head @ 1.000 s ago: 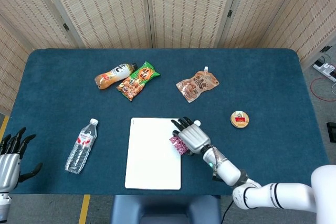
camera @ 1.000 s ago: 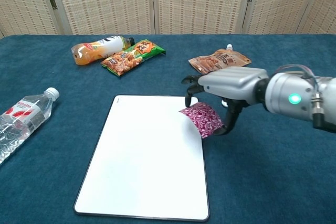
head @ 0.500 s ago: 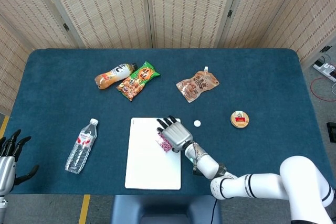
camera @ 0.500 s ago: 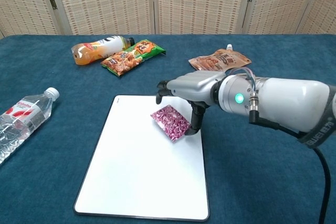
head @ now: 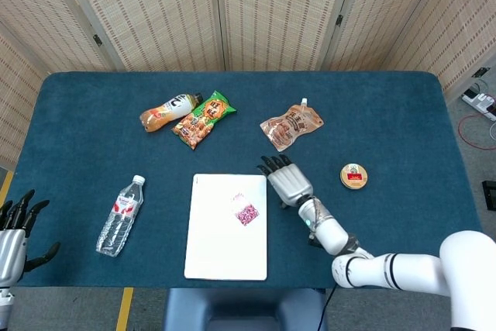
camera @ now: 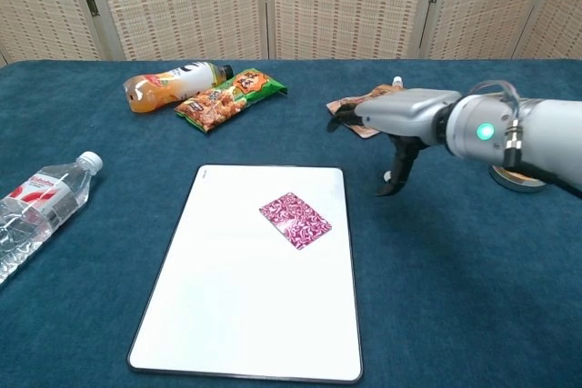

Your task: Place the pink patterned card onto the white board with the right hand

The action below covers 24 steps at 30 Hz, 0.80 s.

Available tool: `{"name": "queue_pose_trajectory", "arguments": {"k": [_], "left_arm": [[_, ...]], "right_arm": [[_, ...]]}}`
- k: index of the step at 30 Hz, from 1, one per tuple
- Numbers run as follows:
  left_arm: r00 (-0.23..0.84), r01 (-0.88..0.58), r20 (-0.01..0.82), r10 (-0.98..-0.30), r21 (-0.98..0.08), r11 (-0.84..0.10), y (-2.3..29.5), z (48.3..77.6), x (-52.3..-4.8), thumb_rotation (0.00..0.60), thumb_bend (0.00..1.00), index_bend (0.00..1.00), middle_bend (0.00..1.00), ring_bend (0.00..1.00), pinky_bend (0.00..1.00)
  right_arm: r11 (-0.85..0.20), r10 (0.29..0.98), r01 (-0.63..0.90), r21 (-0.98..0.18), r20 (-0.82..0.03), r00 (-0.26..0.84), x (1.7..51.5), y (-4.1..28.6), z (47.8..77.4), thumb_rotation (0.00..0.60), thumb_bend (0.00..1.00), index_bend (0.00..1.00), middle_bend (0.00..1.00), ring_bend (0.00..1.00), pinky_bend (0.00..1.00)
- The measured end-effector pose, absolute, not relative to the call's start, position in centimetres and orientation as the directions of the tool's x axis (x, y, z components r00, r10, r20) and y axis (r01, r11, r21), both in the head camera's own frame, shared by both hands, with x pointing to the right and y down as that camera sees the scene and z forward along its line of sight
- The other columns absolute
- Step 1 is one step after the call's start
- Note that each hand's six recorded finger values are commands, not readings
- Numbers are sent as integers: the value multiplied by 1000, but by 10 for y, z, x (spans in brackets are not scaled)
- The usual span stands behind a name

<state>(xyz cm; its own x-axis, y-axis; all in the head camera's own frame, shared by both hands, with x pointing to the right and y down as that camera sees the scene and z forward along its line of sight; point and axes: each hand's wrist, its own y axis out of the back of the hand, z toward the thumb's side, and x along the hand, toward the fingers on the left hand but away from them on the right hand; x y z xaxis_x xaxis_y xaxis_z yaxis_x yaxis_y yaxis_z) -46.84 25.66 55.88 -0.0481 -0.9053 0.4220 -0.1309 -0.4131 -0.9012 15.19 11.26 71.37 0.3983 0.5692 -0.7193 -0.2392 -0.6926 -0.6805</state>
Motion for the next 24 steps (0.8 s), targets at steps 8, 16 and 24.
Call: {"name": "queue_pose_trajectory", "arguments": {"k": [8, 16, 24], "left_arm": [[-38, -133, 428, -903, -898, -420, 256, 562, -462, 600, 291, 191, 57, 136, 0], [-46, -130, 435, -899, -895, -426, 257, 564, -463, 600, 291, 194, 57, 136, 0], [-59, -128, 439, -897, -894, -429, 259, 565, -467, 600, 291, 195, 57, 136, 0]], "right_arm": [[-696, 601, -244, -676, -734, 317, 188, 97, 726, 600, 243, 278, 46, 0, 0], [-707, 597, -247, -663, -746, 294, 194, 95, 745, 600, 242, 345, 90, 10, 0], [-714, 586, -251, -653, -754, 297, 186, 96, 760, 600, 250, 374, 106, 23, 0]]}}
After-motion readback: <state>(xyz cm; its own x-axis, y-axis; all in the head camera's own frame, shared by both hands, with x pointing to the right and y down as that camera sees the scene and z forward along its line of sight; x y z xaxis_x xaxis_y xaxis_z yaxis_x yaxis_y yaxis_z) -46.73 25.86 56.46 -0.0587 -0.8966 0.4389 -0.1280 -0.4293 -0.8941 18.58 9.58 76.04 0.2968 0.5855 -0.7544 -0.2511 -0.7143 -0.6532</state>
